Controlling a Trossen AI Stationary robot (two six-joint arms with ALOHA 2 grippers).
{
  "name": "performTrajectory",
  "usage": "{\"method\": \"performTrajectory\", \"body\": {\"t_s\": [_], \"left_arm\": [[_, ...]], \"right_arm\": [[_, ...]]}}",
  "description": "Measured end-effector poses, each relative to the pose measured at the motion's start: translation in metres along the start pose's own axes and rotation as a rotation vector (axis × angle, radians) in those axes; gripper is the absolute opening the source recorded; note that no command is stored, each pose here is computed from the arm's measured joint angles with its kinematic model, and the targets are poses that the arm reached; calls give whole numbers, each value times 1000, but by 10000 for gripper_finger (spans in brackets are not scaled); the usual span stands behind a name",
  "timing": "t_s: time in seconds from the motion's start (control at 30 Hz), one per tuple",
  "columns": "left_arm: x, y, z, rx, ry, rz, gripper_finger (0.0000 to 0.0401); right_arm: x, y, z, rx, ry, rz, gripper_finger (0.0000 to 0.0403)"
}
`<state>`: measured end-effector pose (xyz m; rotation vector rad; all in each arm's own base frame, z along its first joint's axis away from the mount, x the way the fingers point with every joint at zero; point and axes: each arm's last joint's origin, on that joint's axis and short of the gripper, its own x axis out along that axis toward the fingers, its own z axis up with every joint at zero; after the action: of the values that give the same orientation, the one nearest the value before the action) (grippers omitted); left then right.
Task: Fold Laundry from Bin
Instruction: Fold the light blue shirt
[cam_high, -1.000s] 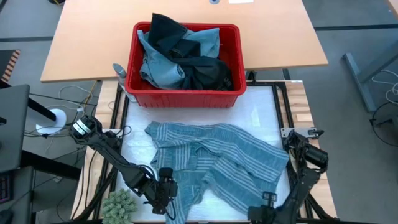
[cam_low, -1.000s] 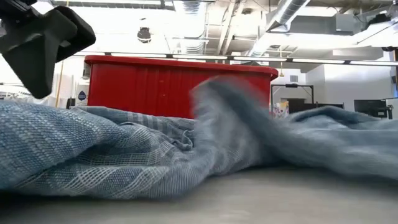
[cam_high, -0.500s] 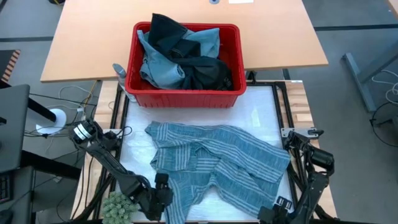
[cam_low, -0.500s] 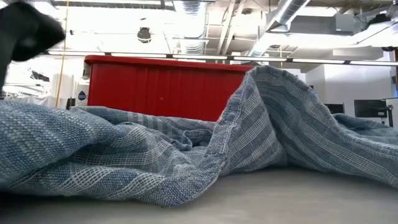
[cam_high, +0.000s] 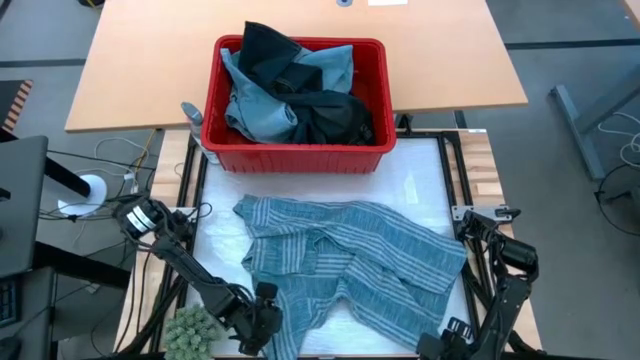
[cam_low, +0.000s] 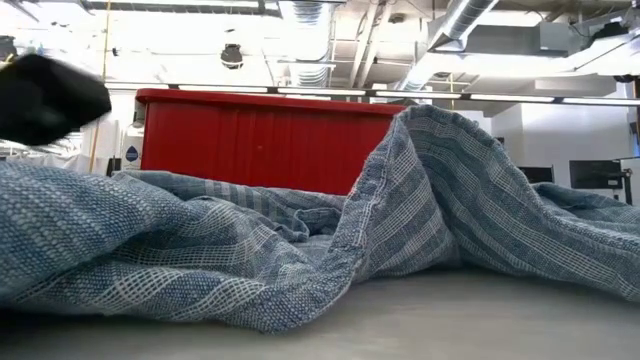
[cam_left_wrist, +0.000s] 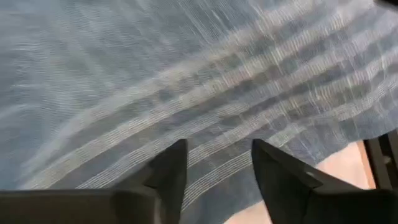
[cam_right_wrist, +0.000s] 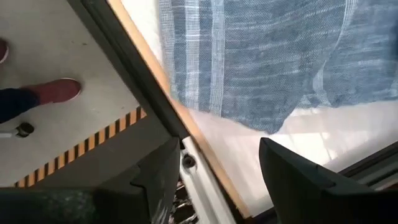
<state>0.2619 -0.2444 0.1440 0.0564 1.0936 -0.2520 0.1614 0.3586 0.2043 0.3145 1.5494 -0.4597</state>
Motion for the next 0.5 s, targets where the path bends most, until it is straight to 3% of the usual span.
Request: {"method": "performTrajectory", "body": {"t_s": [0.23,0.5], "left_arm": [[8,18,-2,-47,157,-34,21],[-45,40,-15,-212,341,75,0]], "right_arm": [[-28,-2,-3,-8,-113,5,242],[-29,-3,16,23,-268,-7,242]]}}
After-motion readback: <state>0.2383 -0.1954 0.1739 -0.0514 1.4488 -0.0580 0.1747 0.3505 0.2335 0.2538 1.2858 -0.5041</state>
